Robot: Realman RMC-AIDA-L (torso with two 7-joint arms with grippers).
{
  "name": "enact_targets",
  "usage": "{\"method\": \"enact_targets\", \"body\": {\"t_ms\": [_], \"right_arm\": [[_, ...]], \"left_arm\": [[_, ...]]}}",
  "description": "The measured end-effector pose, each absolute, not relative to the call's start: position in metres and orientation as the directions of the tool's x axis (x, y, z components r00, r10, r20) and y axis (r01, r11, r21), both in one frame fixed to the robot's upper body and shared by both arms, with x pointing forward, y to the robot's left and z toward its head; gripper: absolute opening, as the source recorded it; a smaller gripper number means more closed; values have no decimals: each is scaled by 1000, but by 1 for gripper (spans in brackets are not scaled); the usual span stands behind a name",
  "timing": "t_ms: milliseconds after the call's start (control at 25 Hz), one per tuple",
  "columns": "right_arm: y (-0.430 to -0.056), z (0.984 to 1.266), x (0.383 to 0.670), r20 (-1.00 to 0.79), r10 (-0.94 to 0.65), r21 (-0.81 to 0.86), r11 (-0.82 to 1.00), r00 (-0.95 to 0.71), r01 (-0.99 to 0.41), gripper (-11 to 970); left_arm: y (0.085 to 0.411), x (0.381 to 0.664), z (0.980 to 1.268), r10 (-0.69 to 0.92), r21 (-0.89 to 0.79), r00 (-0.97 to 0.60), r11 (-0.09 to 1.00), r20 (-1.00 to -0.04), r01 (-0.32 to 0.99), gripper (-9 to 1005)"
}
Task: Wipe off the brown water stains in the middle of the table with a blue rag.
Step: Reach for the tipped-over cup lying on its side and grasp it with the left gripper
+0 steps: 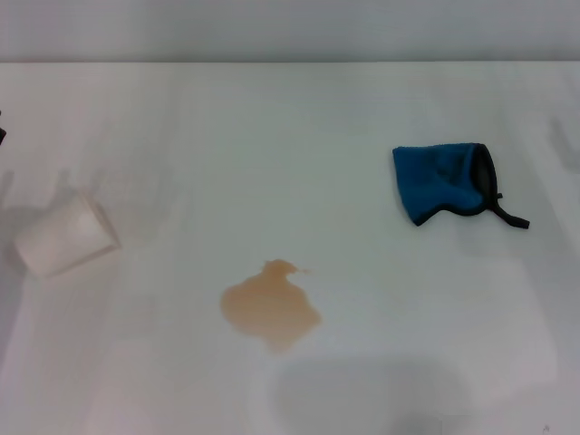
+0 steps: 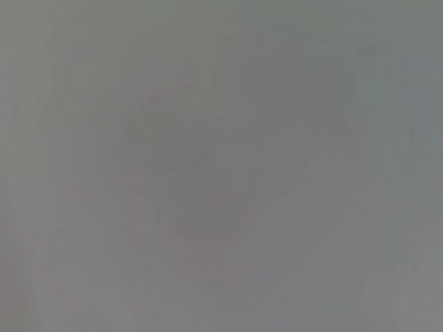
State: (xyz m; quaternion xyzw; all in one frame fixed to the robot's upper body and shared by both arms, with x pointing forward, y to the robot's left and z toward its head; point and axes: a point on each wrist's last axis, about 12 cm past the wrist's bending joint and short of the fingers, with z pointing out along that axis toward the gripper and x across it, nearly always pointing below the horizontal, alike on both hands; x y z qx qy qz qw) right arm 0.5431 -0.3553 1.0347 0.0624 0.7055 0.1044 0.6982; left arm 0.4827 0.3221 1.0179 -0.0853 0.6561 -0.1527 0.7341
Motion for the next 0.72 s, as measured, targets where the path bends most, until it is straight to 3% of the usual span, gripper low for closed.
{"method": "enact_targets", "body": {"t_ms": [480, 720], "right_arm": [[-357, 1036, 543, -971, 239, 239, 970, -8, -49, 827], [-357, 1035, 542, -971, 240, 240, 970, -11, -48, 827]], "left_arm": [[327, 477, 1016, -330, -322, 92, 942, -940, 92, 847], [324, 492, 1025, -324, -309, 110, 941, -940, 136, 848]]}}
